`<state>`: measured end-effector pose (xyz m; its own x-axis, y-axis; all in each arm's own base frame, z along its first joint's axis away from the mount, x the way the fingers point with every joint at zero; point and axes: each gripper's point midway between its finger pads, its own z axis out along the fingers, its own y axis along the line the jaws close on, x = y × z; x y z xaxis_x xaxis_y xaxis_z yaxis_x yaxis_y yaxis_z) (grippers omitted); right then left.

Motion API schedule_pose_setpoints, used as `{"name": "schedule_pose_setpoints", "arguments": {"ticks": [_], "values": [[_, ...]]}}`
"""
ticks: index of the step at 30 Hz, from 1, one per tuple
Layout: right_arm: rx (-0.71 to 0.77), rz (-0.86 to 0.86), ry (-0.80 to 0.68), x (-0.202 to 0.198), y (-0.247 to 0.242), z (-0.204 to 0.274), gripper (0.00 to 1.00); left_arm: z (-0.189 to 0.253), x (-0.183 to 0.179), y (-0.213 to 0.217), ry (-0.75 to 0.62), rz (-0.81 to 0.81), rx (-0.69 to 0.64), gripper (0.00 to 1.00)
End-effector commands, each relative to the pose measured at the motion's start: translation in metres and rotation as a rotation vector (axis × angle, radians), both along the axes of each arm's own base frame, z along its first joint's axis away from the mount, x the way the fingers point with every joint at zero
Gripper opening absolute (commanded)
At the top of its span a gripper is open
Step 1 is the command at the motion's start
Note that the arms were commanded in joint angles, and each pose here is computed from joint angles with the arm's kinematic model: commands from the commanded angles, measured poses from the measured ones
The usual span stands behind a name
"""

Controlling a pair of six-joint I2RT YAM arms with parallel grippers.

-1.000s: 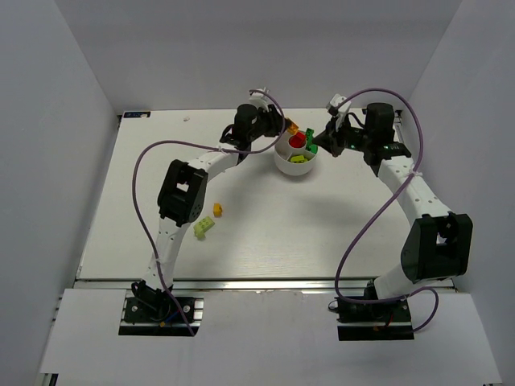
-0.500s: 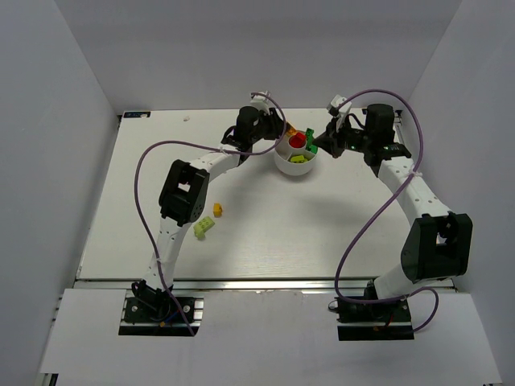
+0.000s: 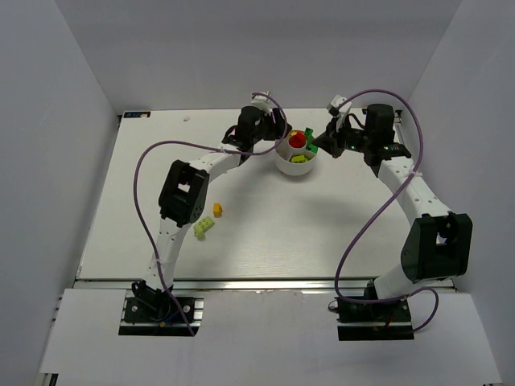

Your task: Sort the legos into containers by color

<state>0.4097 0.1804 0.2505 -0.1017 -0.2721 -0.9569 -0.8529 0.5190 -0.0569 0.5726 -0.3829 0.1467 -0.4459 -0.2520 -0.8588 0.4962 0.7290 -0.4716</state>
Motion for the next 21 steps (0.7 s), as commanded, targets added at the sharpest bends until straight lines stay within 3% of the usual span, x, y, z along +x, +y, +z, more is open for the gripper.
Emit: {"name": "schedule_pose_setpoints", "arguments": {"ticks": [1,2,4,5,6,9,11,13,14,16,17,19,20,21], "values": [[0.015,0.023,-0.055,-0.003,0.001,0.016,0.03,0.134,-0.011,0.011,-0.196,0.035,-0.084,0.60],[0.015,0.031,-0.057,-0.004,0.002,0.016,0.32,0.141,-0.011,0.019,-0.205,0.074,-0.076,0.58],[0.011,0.051,-0.052,-0.007,0.003,0.013,0.66,0.145,-0.017,0.035,-0.200,0.121,-0.052,0.45],[0.009,0.094,-0.070,-0.013,0.006,0.014,0.84,0.171,-0.026,0.050,-0.225,0.150,-0.065,0.37],[0.008,0.122,-0.069,-0.017,0.008,0.009,0.89,0.156,-0.031,0.061,-0.190,0.179,-0.036,0.23],[0.021,0.274,-0.089,-0.040,0.019,-0.004,0.89,0.175,-0.054,0.107,-0.154,0.279,-0.039,0.07],[0.026,0.401,-0.097,-0.060,0.026,-0.015,0.89,0.133,-0.071,0.141,-0.023,0.344,0.017,0.07],[0.008,0.458,-0.093,-0.070,0.033,-0.020,0.90,0.135,-0.098,0.169,0.046,0.388,-0.023,0.19],[-0.008,0.467,-0.068,-0.071,0.034,-0.029,0.89,0.093,-0.115,0.192,0.175,0.427,0.036,0.44],[-0.031,0.492,-0.031,-0.078,0.040,-0.037,0.83,0.083,-0.142,0.215,0.248,0.476,0.059,0.58],[-0.047,0.482,0.000,-0.076,0.041,-0.045,0.72,0.050,-0.165,0.228,0.350,0.497,0.132,0.70],[-0.058,0.476,0.072,-0.080,0.050,-0.051,0.56,0.041,-0.188,0.241,0.395,0.518,0.177,0.73],[-0.075,0.458,0.110,-0.078,0.052,-0.059,0.36,0.019,-0.207,0.249,0.470,0.523,0.236,0.74],[-0.077,0.453,0.139,-0.079,0.056,-0.062,0.28,0.012,-0.216,0.254,0.497,0.526,0.266,0.75]]}}
